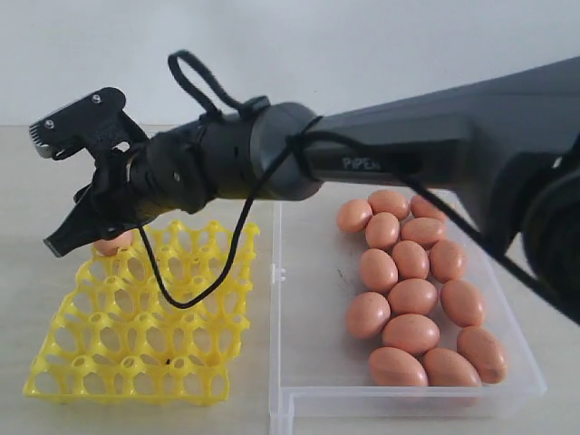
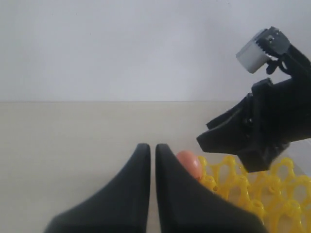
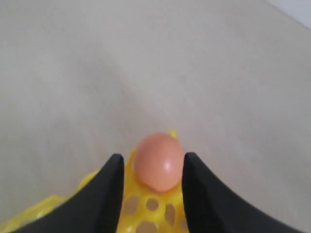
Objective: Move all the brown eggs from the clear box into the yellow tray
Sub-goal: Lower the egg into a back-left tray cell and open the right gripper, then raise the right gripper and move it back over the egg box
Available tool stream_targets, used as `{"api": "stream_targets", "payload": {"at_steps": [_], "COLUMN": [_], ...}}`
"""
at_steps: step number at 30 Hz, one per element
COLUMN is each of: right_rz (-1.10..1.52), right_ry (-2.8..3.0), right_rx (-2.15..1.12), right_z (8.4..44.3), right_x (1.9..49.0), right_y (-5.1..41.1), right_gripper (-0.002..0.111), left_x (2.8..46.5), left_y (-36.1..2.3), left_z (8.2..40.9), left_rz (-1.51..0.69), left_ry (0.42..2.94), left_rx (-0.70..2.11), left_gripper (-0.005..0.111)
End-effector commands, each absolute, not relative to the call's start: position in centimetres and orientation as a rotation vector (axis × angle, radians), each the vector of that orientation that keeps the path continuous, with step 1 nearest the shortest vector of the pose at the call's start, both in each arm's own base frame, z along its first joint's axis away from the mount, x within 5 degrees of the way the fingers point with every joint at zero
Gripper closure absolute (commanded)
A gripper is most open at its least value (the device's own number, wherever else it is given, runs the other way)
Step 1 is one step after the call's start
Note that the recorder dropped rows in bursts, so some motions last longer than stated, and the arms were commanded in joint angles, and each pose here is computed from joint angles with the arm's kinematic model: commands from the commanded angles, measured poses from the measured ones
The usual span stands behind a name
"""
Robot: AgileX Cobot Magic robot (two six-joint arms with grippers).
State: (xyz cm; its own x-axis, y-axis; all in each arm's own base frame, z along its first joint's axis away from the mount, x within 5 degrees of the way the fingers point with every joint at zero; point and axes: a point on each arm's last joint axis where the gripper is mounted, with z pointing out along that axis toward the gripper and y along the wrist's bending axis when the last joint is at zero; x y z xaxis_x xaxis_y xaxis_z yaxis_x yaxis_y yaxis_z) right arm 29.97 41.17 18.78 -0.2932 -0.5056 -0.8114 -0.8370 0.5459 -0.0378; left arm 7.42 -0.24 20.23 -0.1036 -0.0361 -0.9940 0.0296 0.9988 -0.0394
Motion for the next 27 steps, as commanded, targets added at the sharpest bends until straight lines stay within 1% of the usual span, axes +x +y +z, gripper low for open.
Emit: {"api": "stream_targets", "payload": {"at_steps": [1,2,4,7,9,11,13,15,17,20,24,27], "right_rz": [0.378,0.286,0.172,0.039,-0.115,-0.359,-0.539,-0.643,-0.699,-0.696,-0.641,-0.518], "right_ry": [1.984,1.962,1.920,1.891,1.887,1.931,1.984,2.043,2.078,2.106,2.122,2.119], "right_rx": [-1.293,-1.353,-1.374,-1.414,-1.484,-1.561,-1.584,-1.568,-1.570,-1.654,-1.879,-1.986], "right_z": [22.0,23.0,24.5,25.5,25.3,25.0,25.0,25.0,25.0,24.7,24.1,23.7], "right_x": [28.7,28.6,28.8,29.0,29.3,29.6,29.8,29.7,29.6,29.2,28.1,27.4], "right_y": [39.5,38.7,37.8,36.8,35.9,34.3,33.0,32.1,31.6,31.4,31.2,31.6], "right_gripper": [0.084,0.095,0.108,0.108,0.108,0.108,0.108,0.108,0.108,0.108,0.108,0.108], "left_x": [7.4,7.4,7.4,7.4,7.4,7.4,7.4,7.4,7.4,7.4,7.4,7.4], "left_y": [-0.3,-0.3,-0.3,-0.3,-0.3,-0.3,-0.3,-0.3,-0.3,-0.3,-0.3,-0.3], "left_z": [20.2,20.2,20.2,20.2,20.2,20.2,20.2,20.2,20.2,20.2,20.2,20.2], "left_rz": [-0.056,-0.056,-0.056,-0.056,-0.056,-0.056,-0.056,-0.056,-0.056,-0.056,-0.056,-0.056], "left_ry": [1.671,1.671,1.671,1.671,1.671,1.671,1.671,1.671,1.671,1.671,1.671,1.671], "left_rx": [-0.003,-0.003,-0.003,-0.003,-0.003,-0.003,-0.003,-0.003,-0.003,-0.003,-0.003,-0.003], "left_gripper": [0.103,0.103,0.103,0.103,0.103,0.103,0.103,0.103,0.103,0.103,0.103,0.103]}}
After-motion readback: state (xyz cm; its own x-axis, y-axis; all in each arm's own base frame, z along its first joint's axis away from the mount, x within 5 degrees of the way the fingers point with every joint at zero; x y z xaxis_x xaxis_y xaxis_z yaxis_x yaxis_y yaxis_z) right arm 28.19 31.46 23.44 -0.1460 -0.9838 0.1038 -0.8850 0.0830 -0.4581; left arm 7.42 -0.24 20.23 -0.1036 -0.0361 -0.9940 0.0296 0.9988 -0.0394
